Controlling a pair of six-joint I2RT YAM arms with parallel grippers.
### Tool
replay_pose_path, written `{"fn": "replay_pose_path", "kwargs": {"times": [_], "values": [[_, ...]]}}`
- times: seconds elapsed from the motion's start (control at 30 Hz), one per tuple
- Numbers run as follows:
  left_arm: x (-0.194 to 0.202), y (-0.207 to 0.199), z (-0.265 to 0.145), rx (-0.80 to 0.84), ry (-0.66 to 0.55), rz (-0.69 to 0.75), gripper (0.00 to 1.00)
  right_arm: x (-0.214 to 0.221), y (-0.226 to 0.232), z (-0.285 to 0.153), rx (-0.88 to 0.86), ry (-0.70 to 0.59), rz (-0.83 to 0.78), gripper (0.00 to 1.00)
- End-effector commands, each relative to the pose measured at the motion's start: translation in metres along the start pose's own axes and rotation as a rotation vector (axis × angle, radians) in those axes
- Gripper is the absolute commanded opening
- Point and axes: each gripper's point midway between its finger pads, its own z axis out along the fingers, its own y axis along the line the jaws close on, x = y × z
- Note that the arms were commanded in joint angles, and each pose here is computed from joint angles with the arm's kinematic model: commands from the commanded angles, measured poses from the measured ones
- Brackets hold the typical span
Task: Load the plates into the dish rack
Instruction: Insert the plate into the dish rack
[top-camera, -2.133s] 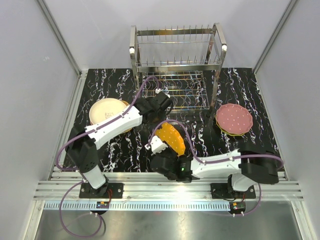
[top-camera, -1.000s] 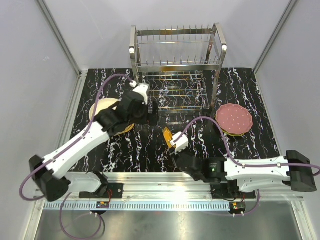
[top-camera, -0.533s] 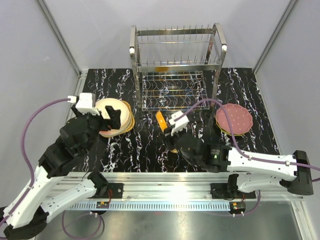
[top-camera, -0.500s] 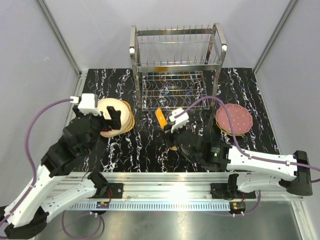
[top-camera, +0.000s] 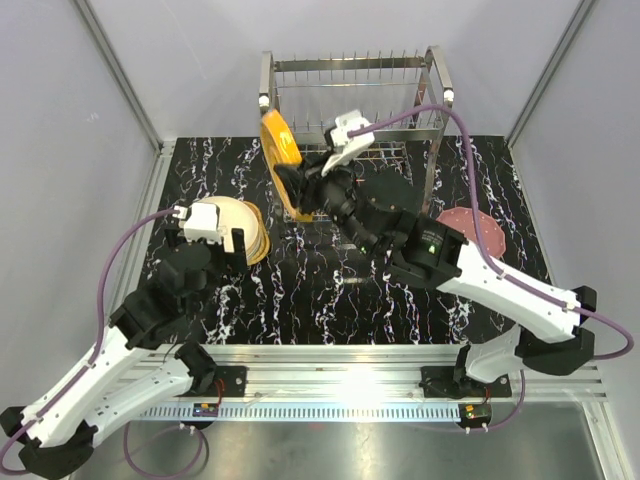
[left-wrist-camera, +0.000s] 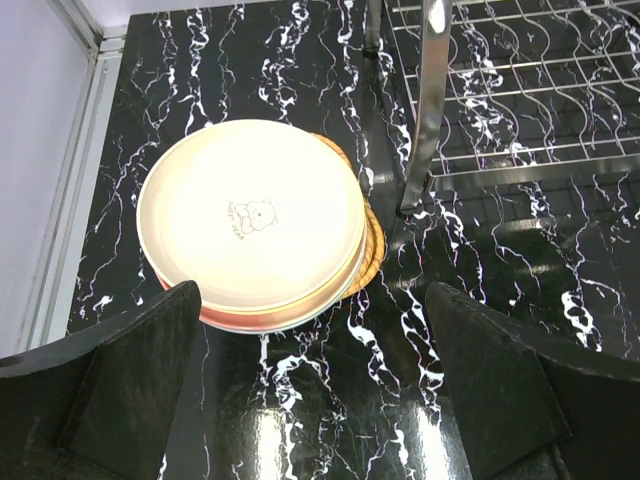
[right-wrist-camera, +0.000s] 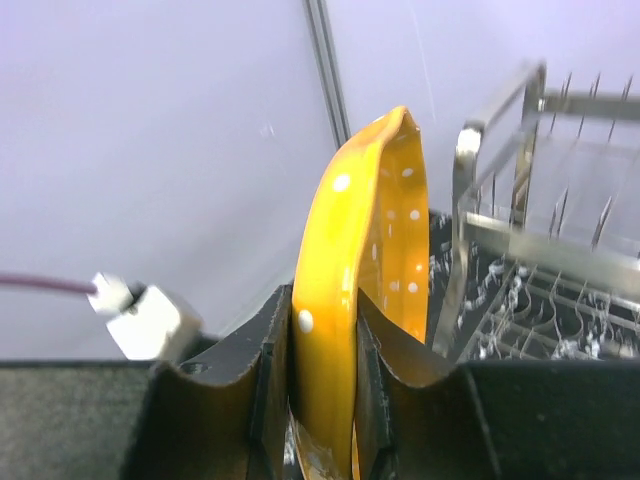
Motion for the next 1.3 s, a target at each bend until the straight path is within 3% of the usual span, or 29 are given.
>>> {"fn": "replay_pose_path", "kwargs": {"times": [0.0,0.33,0.6,0.87,1.27], "values": [[-0.01,0.002,0.003,-0.02,-0.046,-0.019,0.99,-0.111,0.01,0.001,-0.045,-0.285,0.061,0.0],[-0.003,-0.001,0.008,-0.022,-0.023,0.003,0.99,-0.178,-0.025,0.061,0.085,-0.466,0.014,0.0],[0.0,-0.002,0.01,-0.026,-0.019,0.006,0.99,-0.199,-0.07,0.1,0.108,-0.581,0.011,0.0],[0.001,-0.003,0.012,-0.025,-0.02,0.005,0.99,-0.204,-0.106,0.117,0.119,-0.643,0.012,0.0],[0.006,-0.009,0.015,-0.003,-0.004,0.014,0.99,-0.186,-0.118,0.151,0.109,-0.713,-0.032,0.0]]}}
